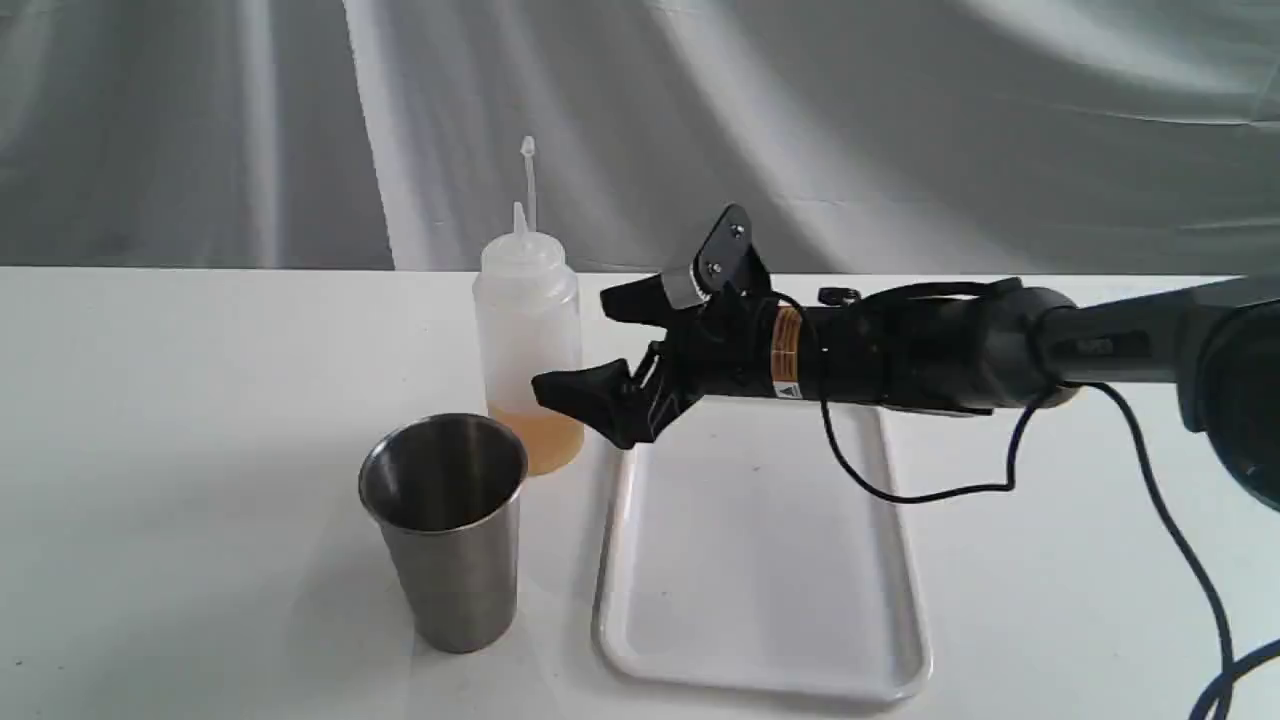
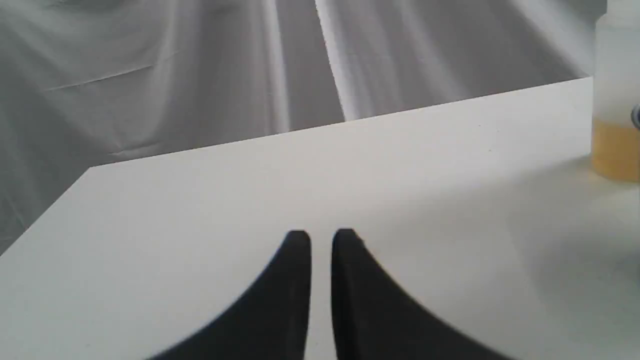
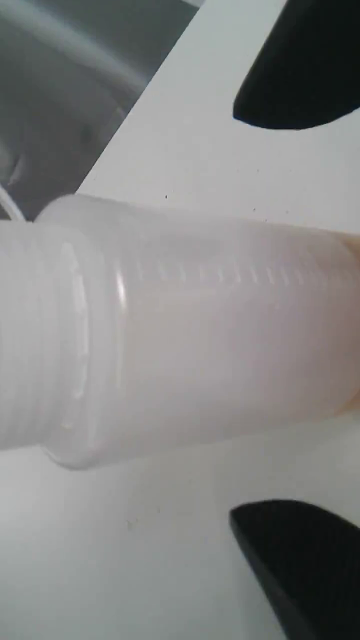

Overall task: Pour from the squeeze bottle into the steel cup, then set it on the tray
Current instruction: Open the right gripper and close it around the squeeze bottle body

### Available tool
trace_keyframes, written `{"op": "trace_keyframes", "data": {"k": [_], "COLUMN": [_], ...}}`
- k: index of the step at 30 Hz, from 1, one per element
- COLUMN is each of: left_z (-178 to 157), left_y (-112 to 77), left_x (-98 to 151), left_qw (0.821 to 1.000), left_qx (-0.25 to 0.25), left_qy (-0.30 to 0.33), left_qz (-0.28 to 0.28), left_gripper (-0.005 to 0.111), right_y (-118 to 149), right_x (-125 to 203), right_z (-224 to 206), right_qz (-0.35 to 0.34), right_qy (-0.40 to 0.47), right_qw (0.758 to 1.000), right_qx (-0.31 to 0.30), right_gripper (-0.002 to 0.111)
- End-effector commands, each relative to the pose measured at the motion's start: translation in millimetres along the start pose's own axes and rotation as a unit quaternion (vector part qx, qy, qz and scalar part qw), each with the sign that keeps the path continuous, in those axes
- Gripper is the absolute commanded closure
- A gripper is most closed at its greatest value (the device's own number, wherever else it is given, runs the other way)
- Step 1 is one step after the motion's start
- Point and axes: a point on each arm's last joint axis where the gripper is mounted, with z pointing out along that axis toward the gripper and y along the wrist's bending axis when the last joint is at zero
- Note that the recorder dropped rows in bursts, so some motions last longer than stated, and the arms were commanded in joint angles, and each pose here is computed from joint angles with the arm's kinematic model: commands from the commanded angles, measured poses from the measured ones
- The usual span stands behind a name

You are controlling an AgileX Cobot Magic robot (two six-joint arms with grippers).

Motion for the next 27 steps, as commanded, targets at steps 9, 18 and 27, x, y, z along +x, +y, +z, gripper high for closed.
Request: {"op": "trace_keyframes", "data": {"k": [9,18,27], "left_z": [0,0,0], "left_y": [-0.1,-0.1,-0.1], "left_x": [0,0,0], "left_qw": [1.0,1.0,1.0], "left_qx": [-0.001,-0.001,-0.001], "left_qy": [-0.005,-0.005,-0.005], "left_qz": [-0.003,-0.004,-0.004], "left_gripper": [0.098,0.098,0.098], "right_y": [2,2,6], "right_x": [0,3,2], "right_z": [22,24,24], "right_qz": [0.015,0.021,0.023], "right_qy": [-0.017,-0.014,-0.017], "right_qw": [1.0,1.0,0.999], "right_qx": [0.002,0.003,-0.017], "right_gripper": [0.003,0.003,0.003]}}
